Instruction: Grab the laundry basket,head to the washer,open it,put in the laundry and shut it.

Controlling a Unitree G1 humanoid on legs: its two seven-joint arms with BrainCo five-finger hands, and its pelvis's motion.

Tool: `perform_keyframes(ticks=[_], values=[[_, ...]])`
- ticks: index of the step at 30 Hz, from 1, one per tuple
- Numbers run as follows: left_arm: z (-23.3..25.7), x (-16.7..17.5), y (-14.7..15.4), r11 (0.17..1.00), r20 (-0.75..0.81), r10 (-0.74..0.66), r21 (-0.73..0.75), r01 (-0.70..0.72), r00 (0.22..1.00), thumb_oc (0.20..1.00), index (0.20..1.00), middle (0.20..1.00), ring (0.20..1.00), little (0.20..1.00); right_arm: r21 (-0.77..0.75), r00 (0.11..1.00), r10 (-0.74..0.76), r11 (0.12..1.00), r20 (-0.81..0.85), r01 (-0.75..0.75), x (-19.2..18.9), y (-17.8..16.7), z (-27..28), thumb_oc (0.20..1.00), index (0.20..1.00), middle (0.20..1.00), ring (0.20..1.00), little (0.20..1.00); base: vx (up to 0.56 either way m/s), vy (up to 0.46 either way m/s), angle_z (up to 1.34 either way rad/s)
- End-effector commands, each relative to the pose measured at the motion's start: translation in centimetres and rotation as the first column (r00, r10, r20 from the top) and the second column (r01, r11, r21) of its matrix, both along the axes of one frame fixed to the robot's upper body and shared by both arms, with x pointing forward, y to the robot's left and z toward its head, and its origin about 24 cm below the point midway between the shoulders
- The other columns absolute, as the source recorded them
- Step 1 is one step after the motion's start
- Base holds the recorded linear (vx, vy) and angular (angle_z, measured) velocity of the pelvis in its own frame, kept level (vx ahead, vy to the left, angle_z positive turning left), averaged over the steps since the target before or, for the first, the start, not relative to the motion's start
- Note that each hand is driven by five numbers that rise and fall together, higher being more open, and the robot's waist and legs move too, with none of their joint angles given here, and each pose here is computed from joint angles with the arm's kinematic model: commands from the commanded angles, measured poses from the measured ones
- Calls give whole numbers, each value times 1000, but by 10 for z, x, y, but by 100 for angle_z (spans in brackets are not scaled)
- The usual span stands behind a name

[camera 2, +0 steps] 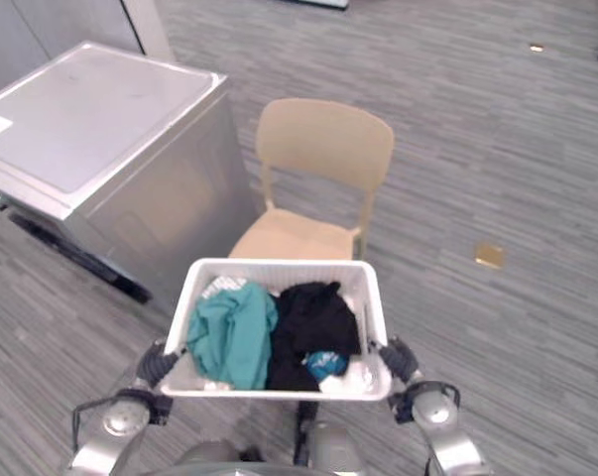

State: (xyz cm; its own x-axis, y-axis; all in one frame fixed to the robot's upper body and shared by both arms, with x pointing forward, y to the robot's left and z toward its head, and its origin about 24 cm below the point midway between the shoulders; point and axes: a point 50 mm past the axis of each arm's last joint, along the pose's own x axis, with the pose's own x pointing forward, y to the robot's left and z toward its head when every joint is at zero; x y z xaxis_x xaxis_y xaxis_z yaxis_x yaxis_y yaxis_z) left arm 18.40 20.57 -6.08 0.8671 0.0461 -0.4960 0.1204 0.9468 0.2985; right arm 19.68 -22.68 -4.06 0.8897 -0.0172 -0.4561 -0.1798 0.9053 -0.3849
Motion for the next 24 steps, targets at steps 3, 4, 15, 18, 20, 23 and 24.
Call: perform_keyframes(ticks=[3,4,15,18,20,23,24], values=[[35,31,3,999,207,15,-44,-6,978,200,200,200,200,200,70,972,-29,997,233,13,29,-4,40,200,200,200,200,200,122,158,-75],[35,31,3,999,208,15,-44,-6,978,200,200,200,200,200,70,972,-29,997,234,13,29,-4,40,200,200,200,200,200,185,290,-57],[55,65,6,997,306,-21,83,-5,952,200,200,200,200,200,106,953,-38,994,302,6,61,24,48,200,200,200,200,200,32,221,-35],[71,92,1,991,386,-15,126,-37,922,200,200,200,200,200,106,940,-27,994,340,-10,82,44,54,200,200,200,200,200,-88,111,-25],[79,107,-6,992,422,9,113,-62,907,200,200,200,200,200,108,930,-22,994,367,-19,94,56,60,200,200,200,200,200,-126,88,-19],[89,127,-15,990,454,23,111,-82,891,200,200,200,200,200,82,918,0,996,397,-36,111,70,69,200,200,200,200,200,-96,41,-5],[99,139,-19,989,483,29,113,-95,875,200,200,200,200,200,53,908,19,998,420,-45,122,76,78,200,200,200,200,200,-82,7,-6]])
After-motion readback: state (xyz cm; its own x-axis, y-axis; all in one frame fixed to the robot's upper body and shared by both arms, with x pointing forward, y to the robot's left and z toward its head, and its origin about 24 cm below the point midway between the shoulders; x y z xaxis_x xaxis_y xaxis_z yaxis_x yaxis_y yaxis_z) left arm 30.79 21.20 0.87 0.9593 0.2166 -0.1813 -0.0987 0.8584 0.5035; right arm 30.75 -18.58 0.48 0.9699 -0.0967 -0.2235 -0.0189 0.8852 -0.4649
